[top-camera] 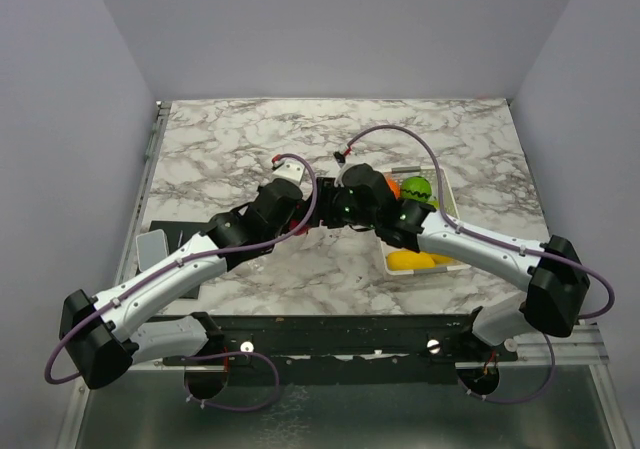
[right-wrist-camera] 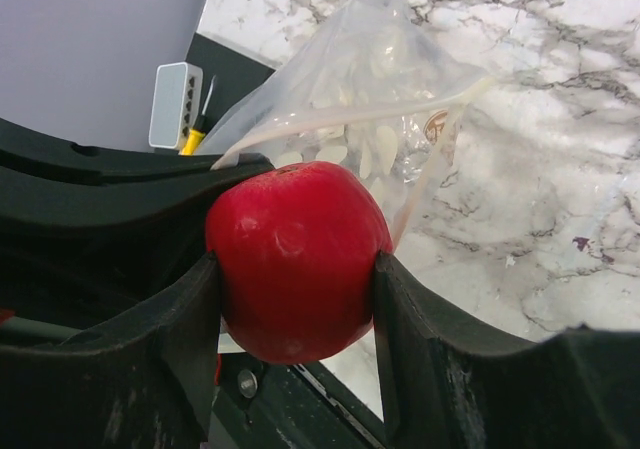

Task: Place the food in the zip-top bag and seal the zipper
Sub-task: Place the fake fruit in the zipper food storage bag.

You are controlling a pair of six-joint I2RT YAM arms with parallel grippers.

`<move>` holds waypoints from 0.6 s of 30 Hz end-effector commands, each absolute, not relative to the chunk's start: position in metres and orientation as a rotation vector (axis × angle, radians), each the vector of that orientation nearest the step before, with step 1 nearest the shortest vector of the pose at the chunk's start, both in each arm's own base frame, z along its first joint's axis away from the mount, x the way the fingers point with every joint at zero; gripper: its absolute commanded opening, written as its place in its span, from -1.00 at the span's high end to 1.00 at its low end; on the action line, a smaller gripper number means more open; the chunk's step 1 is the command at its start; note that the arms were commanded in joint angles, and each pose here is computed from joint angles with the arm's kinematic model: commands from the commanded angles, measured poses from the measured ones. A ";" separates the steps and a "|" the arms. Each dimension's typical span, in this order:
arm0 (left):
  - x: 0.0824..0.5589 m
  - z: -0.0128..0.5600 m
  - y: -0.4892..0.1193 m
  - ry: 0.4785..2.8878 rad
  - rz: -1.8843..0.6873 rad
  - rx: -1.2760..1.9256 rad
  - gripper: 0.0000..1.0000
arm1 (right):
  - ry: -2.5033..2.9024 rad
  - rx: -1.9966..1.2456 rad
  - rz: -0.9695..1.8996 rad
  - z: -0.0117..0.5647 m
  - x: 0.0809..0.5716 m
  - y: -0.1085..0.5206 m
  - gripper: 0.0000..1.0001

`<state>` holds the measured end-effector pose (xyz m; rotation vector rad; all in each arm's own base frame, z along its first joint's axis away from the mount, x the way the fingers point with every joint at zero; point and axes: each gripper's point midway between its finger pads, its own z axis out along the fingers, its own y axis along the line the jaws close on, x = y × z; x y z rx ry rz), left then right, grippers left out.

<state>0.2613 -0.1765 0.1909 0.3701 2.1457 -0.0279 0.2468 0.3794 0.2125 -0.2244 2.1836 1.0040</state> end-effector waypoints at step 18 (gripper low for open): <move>0.259 0.245 -0.228 2.114 -0.372 0.353 1.00 | 2.149 -0.078 0.904 0.205 0.257 0.368 -0.03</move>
